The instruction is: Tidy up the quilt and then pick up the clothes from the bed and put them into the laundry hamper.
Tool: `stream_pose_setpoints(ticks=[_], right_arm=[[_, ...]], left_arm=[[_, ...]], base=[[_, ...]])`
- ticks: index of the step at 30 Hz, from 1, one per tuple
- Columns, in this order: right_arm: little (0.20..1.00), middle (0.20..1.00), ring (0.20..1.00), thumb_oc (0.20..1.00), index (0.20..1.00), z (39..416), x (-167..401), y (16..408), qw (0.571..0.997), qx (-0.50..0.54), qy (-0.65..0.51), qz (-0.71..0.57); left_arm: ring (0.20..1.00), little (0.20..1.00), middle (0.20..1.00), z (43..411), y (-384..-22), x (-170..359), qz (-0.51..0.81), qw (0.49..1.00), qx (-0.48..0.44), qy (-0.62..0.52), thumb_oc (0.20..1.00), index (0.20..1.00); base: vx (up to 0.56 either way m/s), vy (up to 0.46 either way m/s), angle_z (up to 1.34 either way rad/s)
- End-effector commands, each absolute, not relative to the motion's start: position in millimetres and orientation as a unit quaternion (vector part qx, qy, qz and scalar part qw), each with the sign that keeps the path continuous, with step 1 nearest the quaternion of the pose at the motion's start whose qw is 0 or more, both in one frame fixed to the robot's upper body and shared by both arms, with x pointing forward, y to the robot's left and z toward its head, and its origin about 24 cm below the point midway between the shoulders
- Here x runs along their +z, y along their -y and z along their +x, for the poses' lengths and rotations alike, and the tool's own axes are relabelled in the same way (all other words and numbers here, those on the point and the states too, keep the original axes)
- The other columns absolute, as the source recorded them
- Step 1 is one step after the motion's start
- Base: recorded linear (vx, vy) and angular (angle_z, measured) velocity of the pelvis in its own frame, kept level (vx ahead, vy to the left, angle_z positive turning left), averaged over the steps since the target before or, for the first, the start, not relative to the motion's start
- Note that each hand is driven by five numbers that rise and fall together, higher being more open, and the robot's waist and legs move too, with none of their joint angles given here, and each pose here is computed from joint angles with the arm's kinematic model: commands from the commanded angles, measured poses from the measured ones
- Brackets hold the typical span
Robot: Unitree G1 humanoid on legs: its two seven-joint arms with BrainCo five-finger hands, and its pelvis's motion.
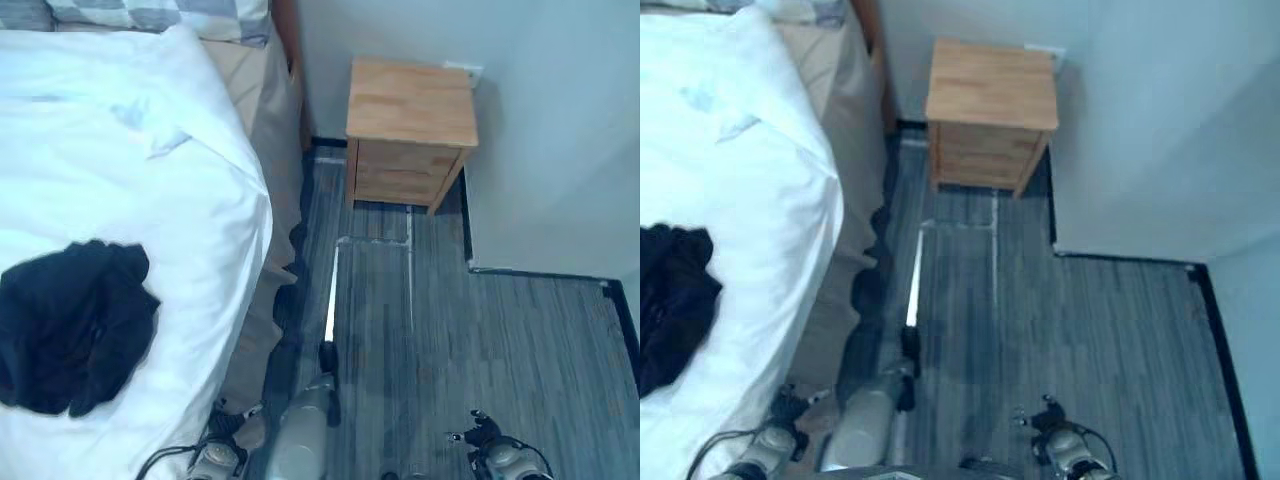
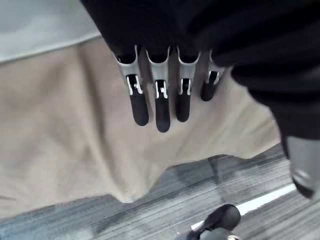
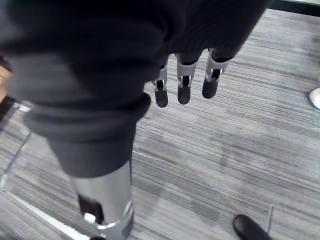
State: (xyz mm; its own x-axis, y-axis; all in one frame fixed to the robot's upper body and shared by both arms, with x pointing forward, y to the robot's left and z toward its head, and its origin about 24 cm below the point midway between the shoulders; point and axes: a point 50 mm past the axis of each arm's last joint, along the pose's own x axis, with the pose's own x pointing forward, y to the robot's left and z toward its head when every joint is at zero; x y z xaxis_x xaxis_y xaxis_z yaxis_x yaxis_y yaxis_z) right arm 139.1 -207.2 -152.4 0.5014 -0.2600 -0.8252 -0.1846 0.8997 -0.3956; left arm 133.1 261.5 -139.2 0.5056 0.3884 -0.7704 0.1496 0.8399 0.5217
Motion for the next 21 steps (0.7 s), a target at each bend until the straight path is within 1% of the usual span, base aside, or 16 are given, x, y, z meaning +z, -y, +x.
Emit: stream_pose_setpoints(ticks=[1, 5, 7, 9, 10, 11, 13, 14, 15, 16, 17, 18, 19, 20, 21], right_arm=[[1.0, 1.0, 1.0, 1.0, 1.0, 138, -146, 232, 0.833, -0.044, -0.491, -0.251], [1.0, 1.0, 1.0, 1.0, 1.0, 149, -142, 231, 0.843, -0.041, -0.471, -0.256], [1.0, 1.0, 1.0, 1.0, 1.0, 151, -141, 228, 0.848, -0.037, -0.462, -0.256], [1.0, 1.0, 1.0, 1.0, 1.0, 169, -132, 226, 0.867, -0.048, -0.433, -0.242], [1.0, 1.0, 1.0, 1.0, 1.0, 169, -132, 226, 0.867, -0.048, -0.433, -0.242], [1.0, 1.0, 1.0, 1.0, 1.0, 180, -129, 220, 0.874, -0.049, -0.423, -0.233], [1.0, 1.0, 1.0, 1.0, 1.0, 170, -130, 234, 0.869, -0.078, -0.433, -0.225], [1.0, 1.0, 1.0, 1.0, 1.0, 170, -130, 234, 0.871, -0.078, -0.431, -0.222], [1.0, 1.0, 1.0, 1.0, 1.0, 184, -120, 236, 0.882, -0.057, -0.395, -0.252], [1.0, 1.0, 1.0, 1.0, 1.0, 184, -120, 236, 0.881, -0.057, -0.395, -0.252], [1.0, 1.0, 1.0, 1.0, 1.0, 192, -113, 239, 0.886, -0.052, -0.376, -0.268], [1.0, 1.0, 1.0, 1.0, 1.0, 238, -72, 283, 0.893, -0.103, -0.336, -0.28], [1.0, 1.0, 1.0, 1.0, 1.0, 243, -60, 267, 0.916, -0.084, -0.266, -0.287], [1.0, 1.0, 1.0, 1.0, 1.0, 244, -56, 258, 0.925, -0.073, -0.243, -0.284], [1.0, 1.0, 1.0, 1.0, 1.0, 265, -15, 249, 0.942, -0.071, -0.131, -0.301]], left_arm=[[1.0, 1.0, 1.0, 134, -277, -134, 0.298, 0.815, 0.093, -0.489, 1.0, 1.0], [1.0, 1.0, 1.0, 143, -285, -128, 0.299, 0.818, 0.104, -0.479, 1.0, 1.0], [1.0, 1.0, 1.0, 149, -283, -125, 0.297, 0.826, 0.106, -0.468, 1.0, 1.0], [1.0, 1.0, 1.0, 163, -273, -123, 0.296, 0.837, 0.094, -0.45, 1.0, 1.0], [1.0, 1.0, 1.0, 164, -273, -123, 0.296, 0.838, 0.094, -0.45, 1.0, 1.0], [1.0, 1.0, 1.0, 189, -251, -120, 0.295, 0.848, 0.081, -0.433, 1.0, 1.0], [1.0, 1.0, 1.0, 148, -259, -135, 0.293, 0.827, 0.078, -0.474, 1.0, 1.0], [1.0, 1.0, 1.0, 143, -256, -139, 0.296, 0.822, 0.069, -0.482, 1.0, 1.0], [1.0, 1.0, 1.0, 122, -266, -142, 0.286, 0.811, 0.086, -0.504, 1.0, 1.0], [1.0, 1.0, 1.0, 122, -266, -143, 0.285, 0.81, 0.086, -0.504, 1.0, 1.0], [1.0, 1.0, 1.0, 114, -270, -144, 0.285, 0.805, 0.092, -0.512, 1.0, 1.0], [1.0, 1.0, 1.0, 107, -282, -141, 0.295, 0.795, 0.088, -0.523, 1.0, 1.0], [1.0, 1.0, 1.0, 105, -285, -140, 0.286, 0.802, 0.103, -0.515, 1.0, 1.0], [1.0, 1.0, 1.0, 104, -286, -140, 0.283, 0.802, 0.11, -0.515, 1.0, 1.0], [1.0, 1.0, 1.0, 102, -287, -140, 0.275, 0.8, 0.133, -0.517, 1.0, 1.0]], base=[[0.74, 0.418, 0.26], [0.42, 0.114, 0.79], [0.4, -0.087, 1.08], [0.67, -0.288, 1.61], [0.73, -0.255, 2.32], [0.54, -0.152, 2.36], [0.62, -0.3, 2.18], [0.67, -0.563, 2.8], [0.49, -0.434, 2.78], [0.5, -0.458, 2.62], [0.23, -0.257, 1.38], [0.28, -0.335, 0.9], [0.2, -0.243, 0.81], [0.07, -0.197, 1.01], [0.01, -0.115, 1.16]])
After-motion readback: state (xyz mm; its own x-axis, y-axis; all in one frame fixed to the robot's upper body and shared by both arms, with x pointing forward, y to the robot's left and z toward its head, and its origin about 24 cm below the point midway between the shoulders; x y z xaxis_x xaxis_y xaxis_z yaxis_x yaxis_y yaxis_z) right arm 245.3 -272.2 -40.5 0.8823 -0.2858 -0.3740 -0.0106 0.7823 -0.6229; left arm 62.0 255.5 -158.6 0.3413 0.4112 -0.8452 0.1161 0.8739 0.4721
